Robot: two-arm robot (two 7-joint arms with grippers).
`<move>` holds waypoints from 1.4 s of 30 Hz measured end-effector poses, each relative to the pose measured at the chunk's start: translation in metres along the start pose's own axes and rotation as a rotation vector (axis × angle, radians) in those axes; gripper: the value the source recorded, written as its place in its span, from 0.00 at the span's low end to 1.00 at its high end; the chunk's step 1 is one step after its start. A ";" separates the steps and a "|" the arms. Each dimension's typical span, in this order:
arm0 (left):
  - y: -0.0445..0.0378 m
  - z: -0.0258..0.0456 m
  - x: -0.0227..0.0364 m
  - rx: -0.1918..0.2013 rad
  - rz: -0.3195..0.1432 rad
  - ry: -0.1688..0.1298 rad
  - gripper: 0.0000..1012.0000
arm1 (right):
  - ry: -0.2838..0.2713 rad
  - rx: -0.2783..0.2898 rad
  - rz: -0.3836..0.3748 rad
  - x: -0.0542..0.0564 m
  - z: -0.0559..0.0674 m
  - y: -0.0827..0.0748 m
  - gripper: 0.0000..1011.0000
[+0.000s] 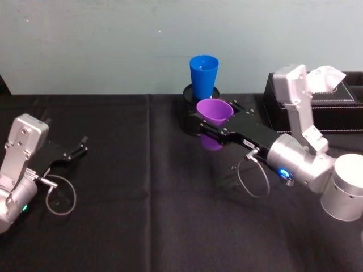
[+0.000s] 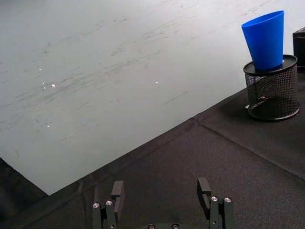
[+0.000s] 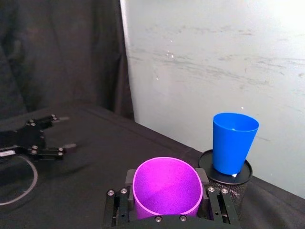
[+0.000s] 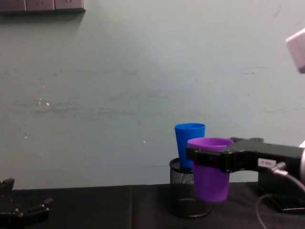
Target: Pick up one cup with a gripper and tap it against the other cup.
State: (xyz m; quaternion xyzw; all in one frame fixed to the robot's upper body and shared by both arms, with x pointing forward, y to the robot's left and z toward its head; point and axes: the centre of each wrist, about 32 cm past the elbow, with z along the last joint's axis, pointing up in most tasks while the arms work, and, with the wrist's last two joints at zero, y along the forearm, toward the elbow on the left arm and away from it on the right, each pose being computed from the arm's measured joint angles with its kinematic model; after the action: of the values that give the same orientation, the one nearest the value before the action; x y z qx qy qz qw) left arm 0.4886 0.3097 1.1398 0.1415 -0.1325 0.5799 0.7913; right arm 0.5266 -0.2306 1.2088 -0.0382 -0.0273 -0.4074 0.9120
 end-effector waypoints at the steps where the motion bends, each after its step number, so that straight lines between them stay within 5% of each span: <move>1: 0.0000 0.0000 0.0000 0.000 0.000 0.000 0.99 | -0.004 -0.002 -0.004 0.001 -0.002 0.003 0.74; 10: 0.0000 0.0000 0.0000 0.000 0.000 0.000 0.99 | -0.020 0.022 -0.049 0.014 -0.018 0.033 0.74; 22: 0.0000 0.0000 0.0000 0.000 0.000 0.000 0.99 | 0.011 0.055 -0.062 0.030 -0.018 0.066 0.74; 42: 0.0000 0.0000 0.0000 0.000 0.000 0.000 0.99 | 0.021 0.046 -0.088 0.046 -0.014 0.090 0.74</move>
State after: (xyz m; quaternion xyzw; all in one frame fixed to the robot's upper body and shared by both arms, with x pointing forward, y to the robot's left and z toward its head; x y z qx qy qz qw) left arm 0.4886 0.3097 1.1398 0.1415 -0.1324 0.5799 0.7913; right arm 0.6245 -0.2064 1.1948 -0.0119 -0.0288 -0.4469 0.8941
